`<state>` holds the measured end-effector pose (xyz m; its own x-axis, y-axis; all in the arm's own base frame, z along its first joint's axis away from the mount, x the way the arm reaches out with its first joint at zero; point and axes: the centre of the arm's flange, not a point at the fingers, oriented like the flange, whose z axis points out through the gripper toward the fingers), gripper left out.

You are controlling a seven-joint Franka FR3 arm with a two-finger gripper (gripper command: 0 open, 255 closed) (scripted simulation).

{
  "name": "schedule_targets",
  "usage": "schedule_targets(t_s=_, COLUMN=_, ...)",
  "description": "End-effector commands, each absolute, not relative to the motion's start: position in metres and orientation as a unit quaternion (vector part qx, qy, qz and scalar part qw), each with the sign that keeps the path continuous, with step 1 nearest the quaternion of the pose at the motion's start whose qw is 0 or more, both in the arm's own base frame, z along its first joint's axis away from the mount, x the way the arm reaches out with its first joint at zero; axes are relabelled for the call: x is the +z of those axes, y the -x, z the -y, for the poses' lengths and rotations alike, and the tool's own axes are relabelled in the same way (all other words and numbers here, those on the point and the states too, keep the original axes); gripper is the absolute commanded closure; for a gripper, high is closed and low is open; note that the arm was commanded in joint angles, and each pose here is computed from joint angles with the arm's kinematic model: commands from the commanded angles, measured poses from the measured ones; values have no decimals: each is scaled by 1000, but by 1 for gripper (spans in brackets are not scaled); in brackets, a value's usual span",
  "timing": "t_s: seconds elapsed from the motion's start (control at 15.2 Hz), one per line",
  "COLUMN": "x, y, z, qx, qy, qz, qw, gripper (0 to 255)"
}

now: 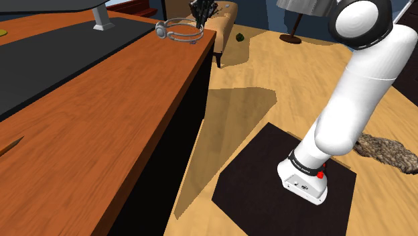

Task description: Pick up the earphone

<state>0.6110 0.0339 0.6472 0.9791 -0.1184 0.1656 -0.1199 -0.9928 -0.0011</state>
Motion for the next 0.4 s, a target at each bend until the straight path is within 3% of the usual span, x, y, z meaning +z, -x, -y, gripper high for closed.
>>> schedule_targets(t_s=0.0, x=657, y=-612, z=-34, qx=83, qy=-995, qz=60, qw=4, gripper=255)
schedule_targets(t_s=0.33, x=674, y=-612, z=-34, qx=83, qy=-995, qz=60, qw=4, gripper=255)
